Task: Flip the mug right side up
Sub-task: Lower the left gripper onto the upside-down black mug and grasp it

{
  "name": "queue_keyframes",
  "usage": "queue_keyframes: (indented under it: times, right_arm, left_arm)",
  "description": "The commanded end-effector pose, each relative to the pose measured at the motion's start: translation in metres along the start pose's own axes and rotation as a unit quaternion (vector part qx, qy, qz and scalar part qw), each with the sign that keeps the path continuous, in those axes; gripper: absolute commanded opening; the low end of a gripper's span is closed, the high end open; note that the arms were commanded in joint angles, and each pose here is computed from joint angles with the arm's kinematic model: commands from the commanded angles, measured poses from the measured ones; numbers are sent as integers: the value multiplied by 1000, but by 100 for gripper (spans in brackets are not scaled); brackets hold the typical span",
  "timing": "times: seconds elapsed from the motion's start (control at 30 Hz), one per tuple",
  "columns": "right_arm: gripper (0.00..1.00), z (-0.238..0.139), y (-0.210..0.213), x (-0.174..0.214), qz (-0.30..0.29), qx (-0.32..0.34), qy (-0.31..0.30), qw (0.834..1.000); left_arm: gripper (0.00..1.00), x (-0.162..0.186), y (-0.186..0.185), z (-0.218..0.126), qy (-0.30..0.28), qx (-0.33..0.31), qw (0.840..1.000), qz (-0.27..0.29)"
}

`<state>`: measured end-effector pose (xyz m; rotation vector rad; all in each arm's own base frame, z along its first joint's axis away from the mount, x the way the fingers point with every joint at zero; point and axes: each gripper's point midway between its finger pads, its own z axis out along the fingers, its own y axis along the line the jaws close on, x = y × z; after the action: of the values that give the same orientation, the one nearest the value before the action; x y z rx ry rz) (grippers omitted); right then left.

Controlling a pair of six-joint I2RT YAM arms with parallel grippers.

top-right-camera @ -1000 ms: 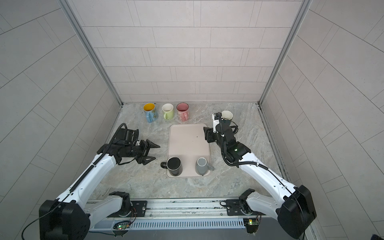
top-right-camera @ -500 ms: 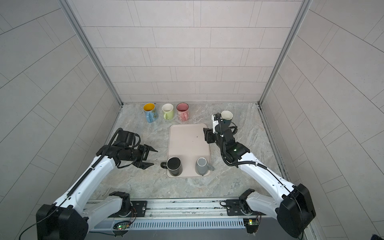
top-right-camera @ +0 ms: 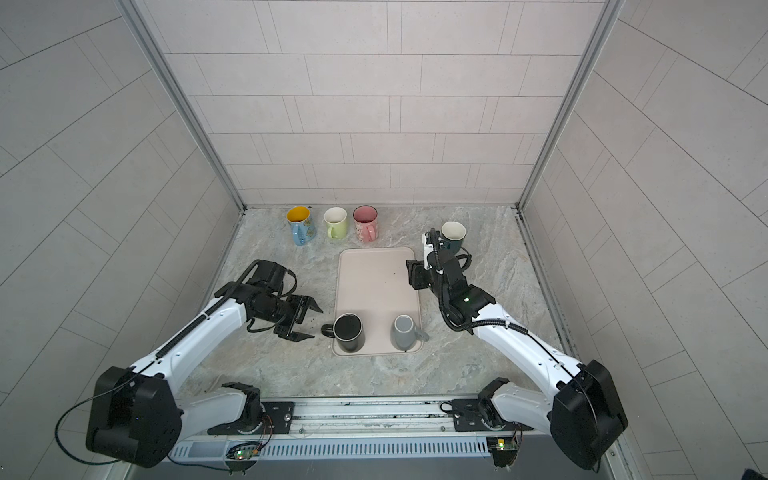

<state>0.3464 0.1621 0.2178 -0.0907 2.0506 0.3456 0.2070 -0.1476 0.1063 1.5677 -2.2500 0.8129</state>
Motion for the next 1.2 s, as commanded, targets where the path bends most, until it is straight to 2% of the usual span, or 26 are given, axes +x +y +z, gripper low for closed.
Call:
queue_keyframes:
  times: [0.0, 0.33, 0.63, 1.17]
  right_arm:
    - [64, 3, -2, 1, 11, 1, -4, 1000]
    - [63, 5, -7, 4, 17, 9, -3, 1000]
    - [64, 7, -12, 8, 25, 14, -1, 1000]
    - [63, 6, -15, 7, 30, 20, -4, 999]
  left_arm:
    - [72, 1, -2, 6, -1, -8, 1000, -12]
    - [71, 2, -5, 28, 13, -36, 999, -24]
    - [65, 6, -11, 40, 25, -40, 999, -25]
    - [38, 13, 1, 53, 47, -64, 997, -23]
